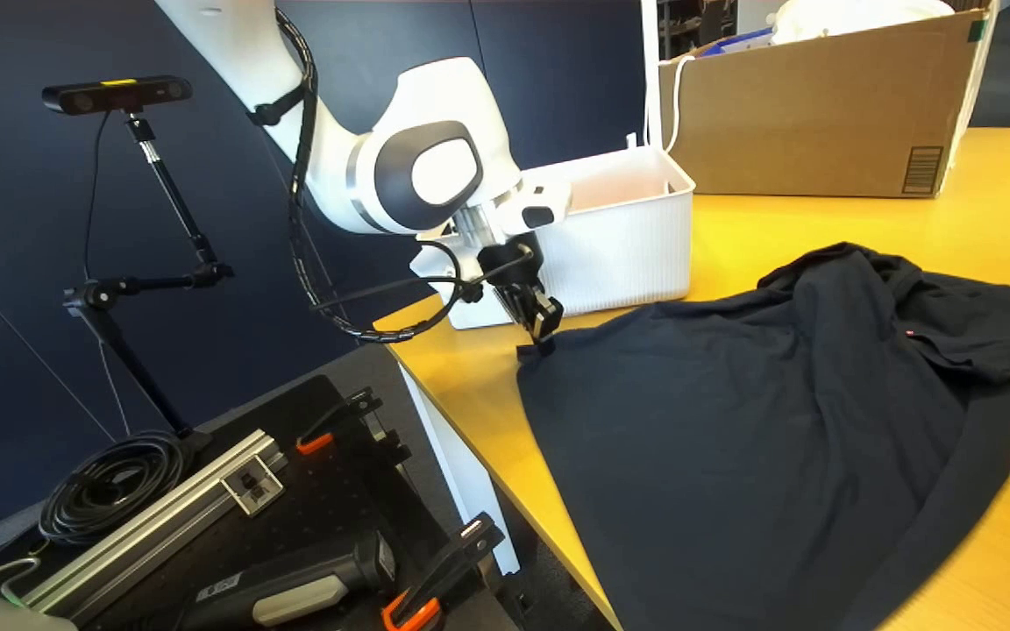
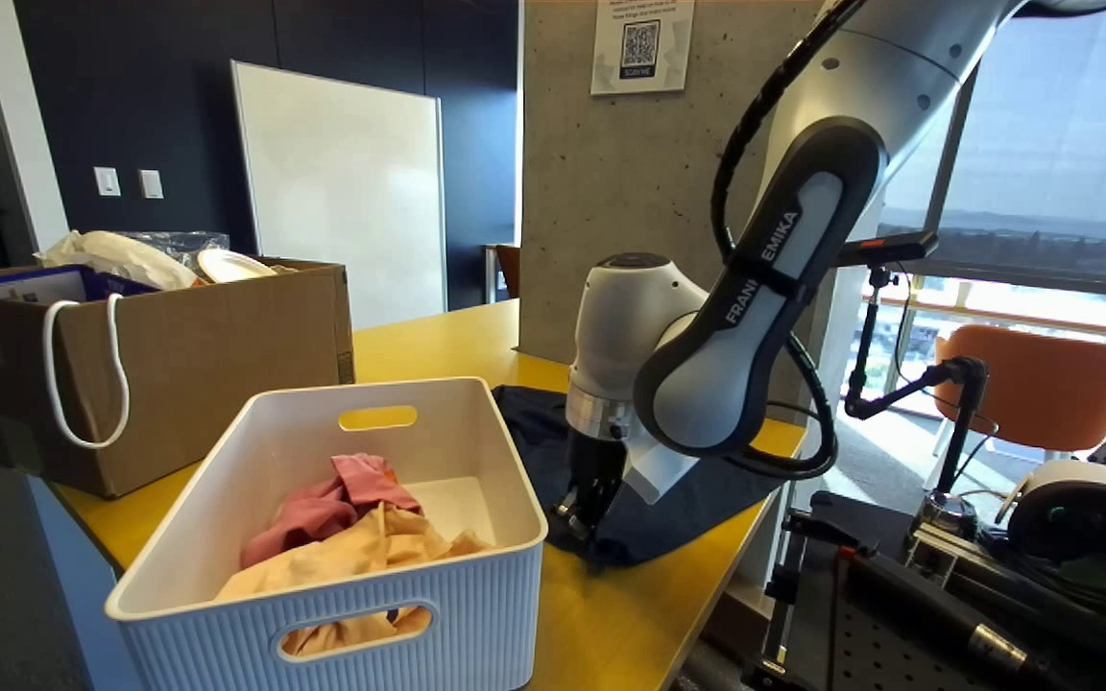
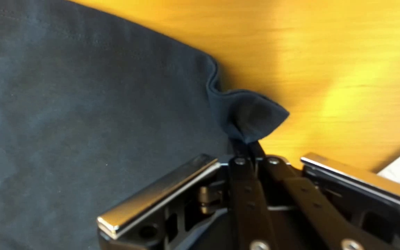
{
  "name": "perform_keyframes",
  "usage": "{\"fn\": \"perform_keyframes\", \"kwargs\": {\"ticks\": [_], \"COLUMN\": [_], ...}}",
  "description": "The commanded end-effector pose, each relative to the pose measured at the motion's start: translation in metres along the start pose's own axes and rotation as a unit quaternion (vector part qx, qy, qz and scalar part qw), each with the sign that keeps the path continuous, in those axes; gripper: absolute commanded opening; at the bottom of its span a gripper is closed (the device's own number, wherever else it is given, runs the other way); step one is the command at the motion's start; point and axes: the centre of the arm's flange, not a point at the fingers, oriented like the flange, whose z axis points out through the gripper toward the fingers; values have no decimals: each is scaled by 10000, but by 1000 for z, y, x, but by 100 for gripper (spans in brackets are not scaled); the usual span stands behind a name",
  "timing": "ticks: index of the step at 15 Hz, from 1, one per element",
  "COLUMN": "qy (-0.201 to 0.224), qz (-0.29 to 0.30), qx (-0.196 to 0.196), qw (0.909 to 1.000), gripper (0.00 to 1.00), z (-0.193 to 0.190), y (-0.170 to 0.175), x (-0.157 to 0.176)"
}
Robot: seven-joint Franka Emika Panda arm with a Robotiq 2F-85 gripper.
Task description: Fold the shirt on the table
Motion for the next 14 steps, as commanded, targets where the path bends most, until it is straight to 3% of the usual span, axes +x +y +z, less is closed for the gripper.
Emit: {"fn": "perform_keyframes", "kwargs": {"ticks": [1,5,10,12,14], "qy": [-141,-60,-66,-53,-93], "qz": [107,85,-9,57,297], "qx": [194,312,375,330,171], "qw": [9997,9995,9993,9994,9994], "gripper": [1,1,1,1,1], "z": [-55,-94,-133,-146,-155], "y": [9,6,0,12,46], "x": [-35,-57,-55,-47,-37]}}
